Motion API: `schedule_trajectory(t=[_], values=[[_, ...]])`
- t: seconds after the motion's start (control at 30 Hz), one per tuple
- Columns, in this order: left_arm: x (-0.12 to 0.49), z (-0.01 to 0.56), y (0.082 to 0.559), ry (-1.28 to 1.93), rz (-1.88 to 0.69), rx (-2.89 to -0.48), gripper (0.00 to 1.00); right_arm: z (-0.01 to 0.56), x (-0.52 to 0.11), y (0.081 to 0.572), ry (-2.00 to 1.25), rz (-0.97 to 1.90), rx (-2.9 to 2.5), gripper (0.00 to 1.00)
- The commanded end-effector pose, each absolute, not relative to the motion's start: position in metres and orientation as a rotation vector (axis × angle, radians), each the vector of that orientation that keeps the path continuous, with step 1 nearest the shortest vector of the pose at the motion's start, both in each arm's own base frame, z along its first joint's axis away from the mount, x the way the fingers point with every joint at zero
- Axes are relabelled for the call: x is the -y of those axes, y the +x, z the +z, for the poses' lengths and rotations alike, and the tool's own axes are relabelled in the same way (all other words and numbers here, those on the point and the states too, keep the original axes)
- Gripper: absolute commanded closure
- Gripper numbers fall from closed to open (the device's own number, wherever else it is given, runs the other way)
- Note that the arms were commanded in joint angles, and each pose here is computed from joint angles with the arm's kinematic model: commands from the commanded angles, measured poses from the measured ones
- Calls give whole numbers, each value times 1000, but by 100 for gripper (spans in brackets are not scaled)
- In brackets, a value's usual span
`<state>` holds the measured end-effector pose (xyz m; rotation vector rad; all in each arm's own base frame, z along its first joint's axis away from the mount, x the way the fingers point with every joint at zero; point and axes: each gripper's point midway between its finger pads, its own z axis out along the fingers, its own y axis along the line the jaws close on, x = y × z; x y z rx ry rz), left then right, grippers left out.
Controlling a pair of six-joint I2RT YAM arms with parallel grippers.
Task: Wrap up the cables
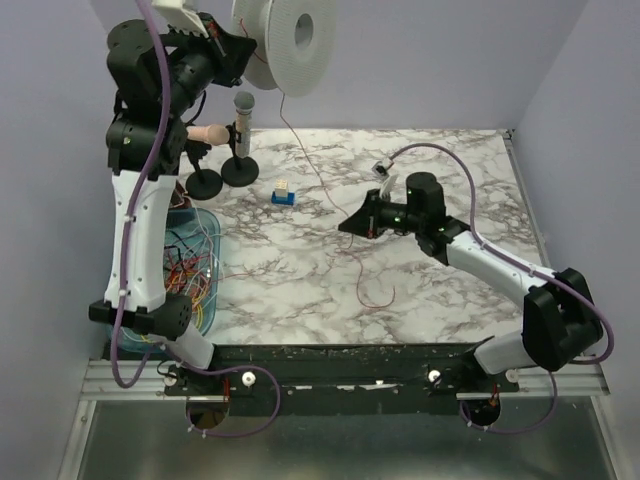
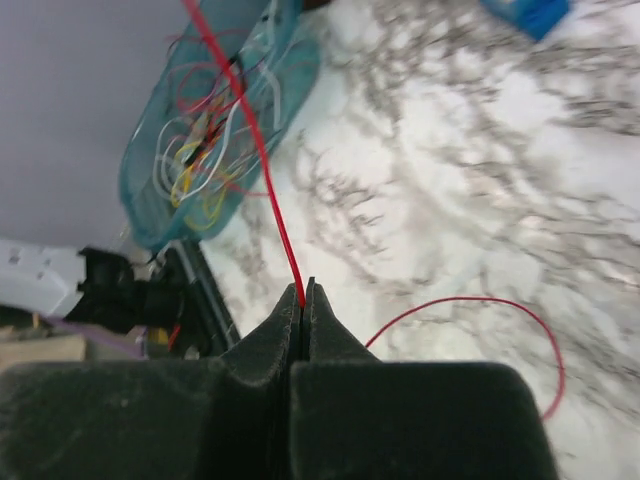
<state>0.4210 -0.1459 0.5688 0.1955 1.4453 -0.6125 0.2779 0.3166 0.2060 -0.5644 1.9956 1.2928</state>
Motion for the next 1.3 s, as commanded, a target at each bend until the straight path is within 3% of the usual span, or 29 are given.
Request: schedule_trajectory(t=[0.0, 0.13, 0.5, 0.83, 1.07, 1.27], values=[[173, 597, 325, 443, -806, -1362, 100, 226, -269, 337, -303, 1138, -1897, 99], [197, 523, 293, 634, -939, -1540, 100, 248, -218, 369, -205, 991, -1831, 99], [211, 343, 229, 1302, -656, -1804, 100, 361, -173, 376, -381, 711, -1710, 99], [218, 262, 303, 1238, -176, -1898, 100, 397, -202, 329, -489, 915, -1691, 99], [248, 247, 344, 1063, -183, -1949, 100, 439, -233, 294, -490, 1236, -1621, 99], [267, 279, 390, 773, -279, -1929, 100, 437, -287, 263, -576, 1473, -1593, 99]])
